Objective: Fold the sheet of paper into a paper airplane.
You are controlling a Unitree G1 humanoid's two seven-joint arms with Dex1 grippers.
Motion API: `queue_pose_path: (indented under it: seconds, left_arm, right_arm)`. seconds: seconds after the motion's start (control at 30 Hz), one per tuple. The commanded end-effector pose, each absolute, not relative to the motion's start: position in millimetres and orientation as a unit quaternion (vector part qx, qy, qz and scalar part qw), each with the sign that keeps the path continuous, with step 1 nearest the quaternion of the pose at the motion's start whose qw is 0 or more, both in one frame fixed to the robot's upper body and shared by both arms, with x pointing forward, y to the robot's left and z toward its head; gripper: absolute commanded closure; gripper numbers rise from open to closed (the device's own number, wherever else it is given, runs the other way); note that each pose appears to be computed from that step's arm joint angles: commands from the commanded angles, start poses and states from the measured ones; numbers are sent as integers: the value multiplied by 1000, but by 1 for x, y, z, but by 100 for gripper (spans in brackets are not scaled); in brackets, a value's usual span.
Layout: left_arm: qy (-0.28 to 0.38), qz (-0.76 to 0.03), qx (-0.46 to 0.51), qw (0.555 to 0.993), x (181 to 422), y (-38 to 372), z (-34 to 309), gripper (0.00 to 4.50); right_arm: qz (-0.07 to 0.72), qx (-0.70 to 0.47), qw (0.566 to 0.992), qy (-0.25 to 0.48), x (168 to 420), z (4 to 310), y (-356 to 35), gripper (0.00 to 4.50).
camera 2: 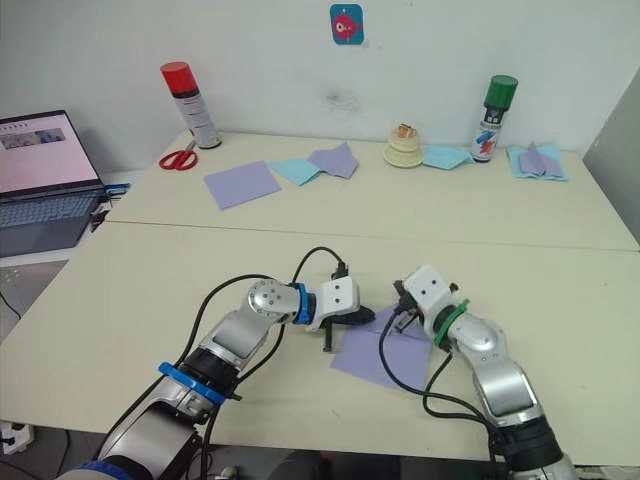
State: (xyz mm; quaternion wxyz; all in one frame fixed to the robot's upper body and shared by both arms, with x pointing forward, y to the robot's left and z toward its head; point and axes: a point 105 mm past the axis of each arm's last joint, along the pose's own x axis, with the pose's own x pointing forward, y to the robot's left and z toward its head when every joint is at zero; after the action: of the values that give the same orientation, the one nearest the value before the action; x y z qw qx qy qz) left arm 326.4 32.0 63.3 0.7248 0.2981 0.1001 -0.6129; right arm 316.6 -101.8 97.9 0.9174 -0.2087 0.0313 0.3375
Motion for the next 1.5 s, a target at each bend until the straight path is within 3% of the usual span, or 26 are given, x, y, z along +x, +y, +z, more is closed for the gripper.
queue_pose_path:
  seconds: [0.03, 0.4, 0.8, 1.13, 1.5]
  left_arm:
    - [173, -605, 304, 716, 320, 39, 29, 448]
    - [165, -608, 294, 719, 320, 34, 39, 448]
    - [90, -607, 318, 723, 339, 21, 90, 448]
    - [95, -626, 330, 700, 332, 15, 74, 448]
    - [148, -612, 332, 702, 327, 51, 44, 448]
  right_arm:
    - [362, -210, 908, 29, 310, 100, -95, 450]
    - [373, -228, 893, 105, 309, 62, -96, 450]
    - [369, -237, 887, 146, 307, 47, -102, 450]
    - [373, -238, 884, 153, 304, 43, -100, 450]
    - [379, -244, 879, 155, 302, 41, -97, 450]
